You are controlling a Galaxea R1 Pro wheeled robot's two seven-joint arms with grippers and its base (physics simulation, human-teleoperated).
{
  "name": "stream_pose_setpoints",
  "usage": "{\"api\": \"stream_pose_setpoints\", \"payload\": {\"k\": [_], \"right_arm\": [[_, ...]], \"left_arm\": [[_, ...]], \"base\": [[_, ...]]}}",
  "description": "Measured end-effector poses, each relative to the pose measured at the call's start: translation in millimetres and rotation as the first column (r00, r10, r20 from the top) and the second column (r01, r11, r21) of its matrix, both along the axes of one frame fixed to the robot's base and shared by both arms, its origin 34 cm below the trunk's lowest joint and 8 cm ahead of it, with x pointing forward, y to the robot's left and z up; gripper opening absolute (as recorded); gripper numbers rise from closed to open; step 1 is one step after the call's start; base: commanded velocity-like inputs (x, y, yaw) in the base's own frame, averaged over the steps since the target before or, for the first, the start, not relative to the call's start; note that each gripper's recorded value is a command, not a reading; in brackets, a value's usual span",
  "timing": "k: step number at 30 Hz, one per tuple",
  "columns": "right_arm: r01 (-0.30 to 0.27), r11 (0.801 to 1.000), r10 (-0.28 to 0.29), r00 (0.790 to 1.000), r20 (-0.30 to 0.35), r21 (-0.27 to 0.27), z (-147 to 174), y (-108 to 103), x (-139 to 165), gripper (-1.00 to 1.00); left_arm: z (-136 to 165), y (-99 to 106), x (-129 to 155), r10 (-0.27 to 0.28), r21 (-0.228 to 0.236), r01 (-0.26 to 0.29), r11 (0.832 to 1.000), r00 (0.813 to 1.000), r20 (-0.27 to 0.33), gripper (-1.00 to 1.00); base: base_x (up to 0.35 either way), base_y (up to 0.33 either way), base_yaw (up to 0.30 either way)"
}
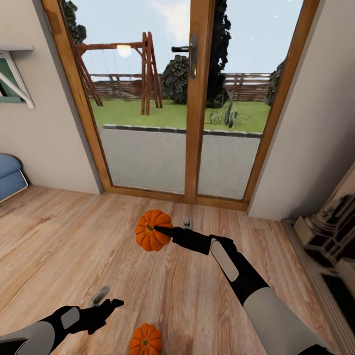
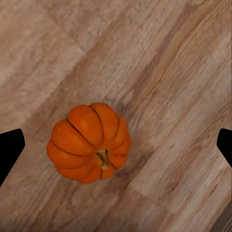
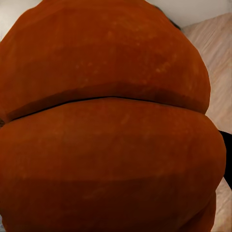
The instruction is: Place each of the two pumpkins and all three candles from the living room inside a cabinet in the living room (use any cabinet), then make sure every cabinet is closed, and position the cauldron so it is next to a table in the living room.
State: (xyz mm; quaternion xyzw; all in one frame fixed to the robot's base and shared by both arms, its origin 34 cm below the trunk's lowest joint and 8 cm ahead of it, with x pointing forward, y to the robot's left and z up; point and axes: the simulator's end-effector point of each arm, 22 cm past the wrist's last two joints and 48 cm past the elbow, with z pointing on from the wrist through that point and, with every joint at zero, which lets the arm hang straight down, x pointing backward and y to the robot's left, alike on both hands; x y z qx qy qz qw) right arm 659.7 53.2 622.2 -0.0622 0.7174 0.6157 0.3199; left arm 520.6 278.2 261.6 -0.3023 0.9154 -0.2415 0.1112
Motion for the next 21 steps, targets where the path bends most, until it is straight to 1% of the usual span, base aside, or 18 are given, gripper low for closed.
{"api": "stream_pose_setpoints", "payload": {"k": [4, 15, 21], "right_arm": [[0.0, 1.0, 0.0, 1.0, 0.0, 0.001, -8.8, 0.6, -2.5, -1.0], [0.003, 1.0, -0.003, 1.0, -0.002, -0.003, -35.2, -2.3, -8.0, -1.0], [0.003, 1.0, -0.003, 1.0, -0.026, -0.004, -50.0, -2.5, -6.3, -1.0]], "left_arm": [[-9.2, 3.1, -3.3, 0.004, 0.002, -0.004, 1.0, 1.0, -0.002, 1.0], [-34.4, -0.7, -10.8, -0.002, -0.001, 0.002, 1.0, 1.0, -0.003, 1.0], [-45.6, 0.2, -18.0, -0.003, 0.001, 0.003, 1.0, 1.0, -0.028, 1.0]], "base": [[0.0, 0.0, 0.0], [0.0, 0.0, 0.0], [0.0, 0.0, 0.0]]}}
